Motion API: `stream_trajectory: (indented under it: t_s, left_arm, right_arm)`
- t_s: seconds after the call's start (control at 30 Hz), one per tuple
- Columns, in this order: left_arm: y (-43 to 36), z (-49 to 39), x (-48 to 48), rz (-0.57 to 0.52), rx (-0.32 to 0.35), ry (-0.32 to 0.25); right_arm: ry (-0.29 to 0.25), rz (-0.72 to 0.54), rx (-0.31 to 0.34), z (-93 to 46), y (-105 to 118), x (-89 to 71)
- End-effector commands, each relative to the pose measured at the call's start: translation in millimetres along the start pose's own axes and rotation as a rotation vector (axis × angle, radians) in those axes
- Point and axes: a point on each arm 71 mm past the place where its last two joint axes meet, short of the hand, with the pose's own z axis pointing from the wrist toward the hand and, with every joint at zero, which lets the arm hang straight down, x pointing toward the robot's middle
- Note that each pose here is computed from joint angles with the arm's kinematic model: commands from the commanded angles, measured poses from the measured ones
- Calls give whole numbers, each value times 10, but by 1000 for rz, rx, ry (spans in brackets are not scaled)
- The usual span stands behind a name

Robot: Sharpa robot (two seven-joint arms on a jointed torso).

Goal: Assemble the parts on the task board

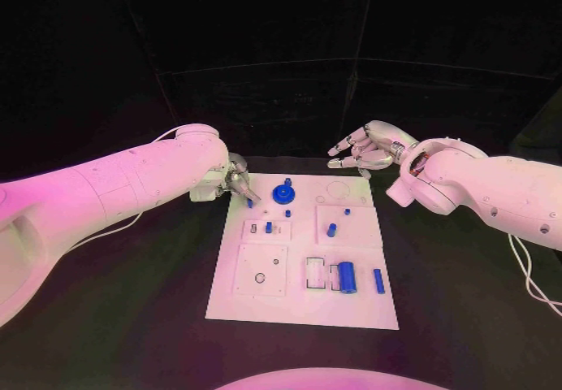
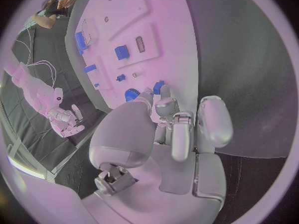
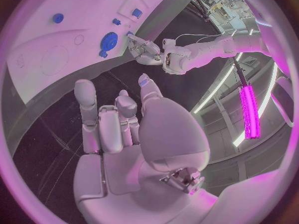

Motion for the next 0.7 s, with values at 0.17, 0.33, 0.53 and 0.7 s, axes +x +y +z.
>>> stream_trajectory:
  t_s: [0.17, 0.33, 0.53, 0.7]
  left_arm:
    - [-31, -7, -13, -13, 27, -14]
    - [-27, -19, -25, -72, 60, -35]
    - [20, -71, -14, -139, 91, -53]
    - [37, -153, 29, -160, 115, -76]
  right_arm:
    - [2, -2, -7, 3, 14, -7]
    - [0, -3, -5, -2, 8, -13]
    - [-2, -3, -2, -11, -3, -24]
    - [-4, -4, 1, -22, -14, -36]
